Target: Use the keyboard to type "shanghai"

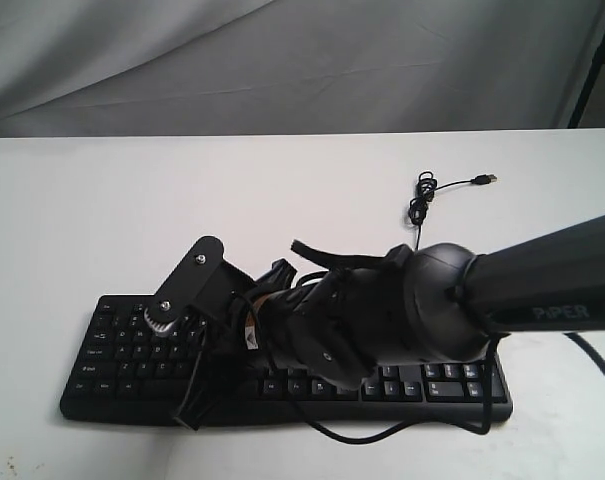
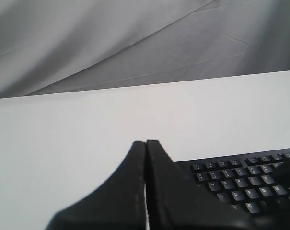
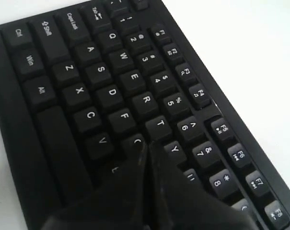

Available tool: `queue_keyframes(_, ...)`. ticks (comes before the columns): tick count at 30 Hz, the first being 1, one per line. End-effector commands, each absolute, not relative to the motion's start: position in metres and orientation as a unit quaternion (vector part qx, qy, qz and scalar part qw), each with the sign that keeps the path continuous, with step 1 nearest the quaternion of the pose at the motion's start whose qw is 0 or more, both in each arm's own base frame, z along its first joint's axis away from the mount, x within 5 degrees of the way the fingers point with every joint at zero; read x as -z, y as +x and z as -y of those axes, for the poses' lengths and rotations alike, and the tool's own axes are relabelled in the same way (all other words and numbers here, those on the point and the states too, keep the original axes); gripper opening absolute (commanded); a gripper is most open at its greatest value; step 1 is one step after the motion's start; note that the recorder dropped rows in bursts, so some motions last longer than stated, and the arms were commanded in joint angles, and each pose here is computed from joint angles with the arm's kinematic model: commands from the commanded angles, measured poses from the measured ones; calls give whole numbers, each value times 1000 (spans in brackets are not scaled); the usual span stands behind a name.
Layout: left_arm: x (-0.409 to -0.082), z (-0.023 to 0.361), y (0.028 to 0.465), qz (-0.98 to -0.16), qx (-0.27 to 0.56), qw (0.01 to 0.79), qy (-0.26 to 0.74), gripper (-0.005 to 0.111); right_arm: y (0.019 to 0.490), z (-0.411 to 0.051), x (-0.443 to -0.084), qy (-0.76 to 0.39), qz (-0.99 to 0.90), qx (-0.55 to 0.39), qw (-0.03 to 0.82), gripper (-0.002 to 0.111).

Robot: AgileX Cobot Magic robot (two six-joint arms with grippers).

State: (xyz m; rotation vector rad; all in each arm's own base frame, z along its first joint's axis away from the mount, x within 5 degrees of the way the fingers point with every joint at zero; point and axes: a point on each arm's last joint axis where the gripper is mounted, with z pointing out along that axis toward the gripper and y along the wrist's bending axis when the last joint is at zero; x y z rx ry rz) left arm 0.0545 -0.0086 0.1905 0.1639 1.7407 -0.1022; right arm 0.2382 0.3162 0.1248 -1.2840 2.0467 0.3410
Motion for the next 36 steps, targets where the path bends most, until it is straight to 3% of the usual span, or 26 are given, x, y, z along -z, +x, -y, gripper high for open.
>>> queue_keyframes(1, -190, 9, 54, -762, 45, 642, 73, 0, 240, -315, -118, -492, -789, -131, 345, 0)
queue_keyframes(31, -190, 9, 54, -762, 45, 642, 73, 0, 240, -315, -108, -494, -793, -126, 333, 0)
queue_keyframes(36, -190, 9, 54, -762, 45, 642, 73, 0, 243, -317, -125, -494, -793, -126, 334, 0)
